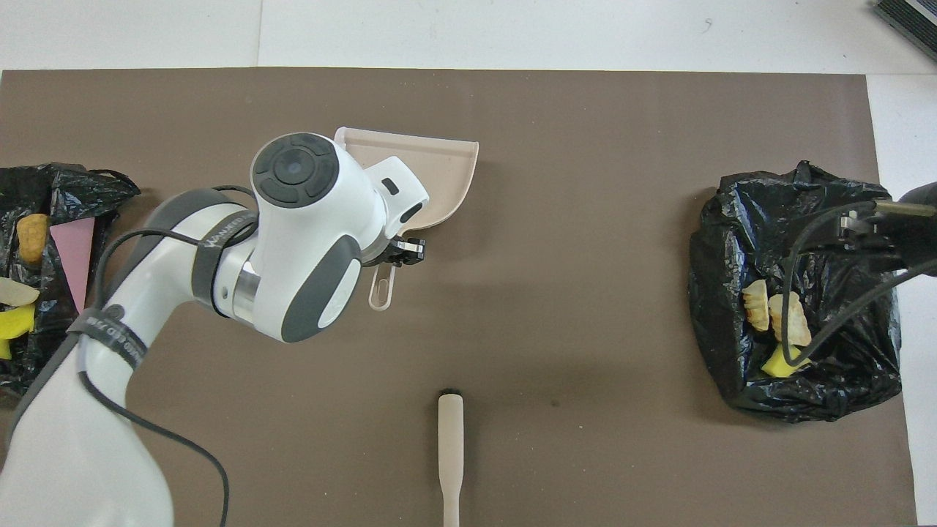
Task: Sweep and dump trash in bin
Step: 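Bring the empty dustpan back and set it on the table with the left gripper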
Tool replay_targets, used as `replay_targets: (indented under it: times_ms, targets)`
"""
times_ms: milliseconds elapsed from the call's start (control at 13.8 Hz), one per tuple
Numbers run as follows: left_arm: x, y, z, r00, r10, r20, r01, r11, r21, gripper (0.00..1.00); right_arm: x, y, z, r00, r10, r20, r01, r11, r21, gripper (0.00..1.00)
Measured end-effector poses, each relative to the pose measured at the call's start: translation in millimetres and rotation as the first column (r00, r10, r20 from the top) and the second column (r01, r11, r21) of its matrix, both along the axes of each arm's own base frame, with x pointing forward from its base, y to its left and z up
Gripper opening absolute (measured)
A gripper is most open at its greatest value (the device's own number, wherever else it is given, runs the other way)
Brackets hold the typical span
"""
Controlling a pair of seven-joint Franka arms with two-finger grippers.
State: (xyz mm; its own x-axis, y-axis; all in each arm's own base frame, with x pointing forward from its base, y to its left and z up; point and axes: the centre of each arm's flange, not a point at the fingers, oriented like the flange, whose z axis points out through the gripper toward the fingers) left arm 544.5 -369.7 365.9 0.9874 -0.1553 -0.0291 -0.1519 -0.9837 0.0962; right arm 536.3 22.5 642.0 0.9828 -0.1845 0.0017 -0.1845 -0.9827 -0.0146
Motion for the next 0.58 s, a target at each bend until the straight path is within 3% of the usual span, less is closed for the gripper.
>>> replay_targets:
  times_ms: [145, 506, 579]
  targets:
    - [-3.8, -9.8, -6.6, 1.000, 0.014, 0.002, -0.014, 1.000, -0.004, 0.37, 0.0, 0.0, 0.0, 1.000, 0.000, 0.000, 0.000, 1.000, 0.000, 1.00]
    - [27.3, 38.2, 34.5, 0.992, 0.108, 0.062, -0.107, 0.994, -0.025, 0.95, 0.0, 0.0, 0.0, 1.000, 0.000, 0.000, 0.000, 1.000, 0.000, 1.00]
    - [37.4, 57.5, 45.0, 0.987, 0.138, 0.075, -0.136, 0.990, -0.032, 1.00, 0.0, 0.0, 0.0, 1.000, 0.000, 0.000, 0.000, 1.000, 0.000, 1.00]
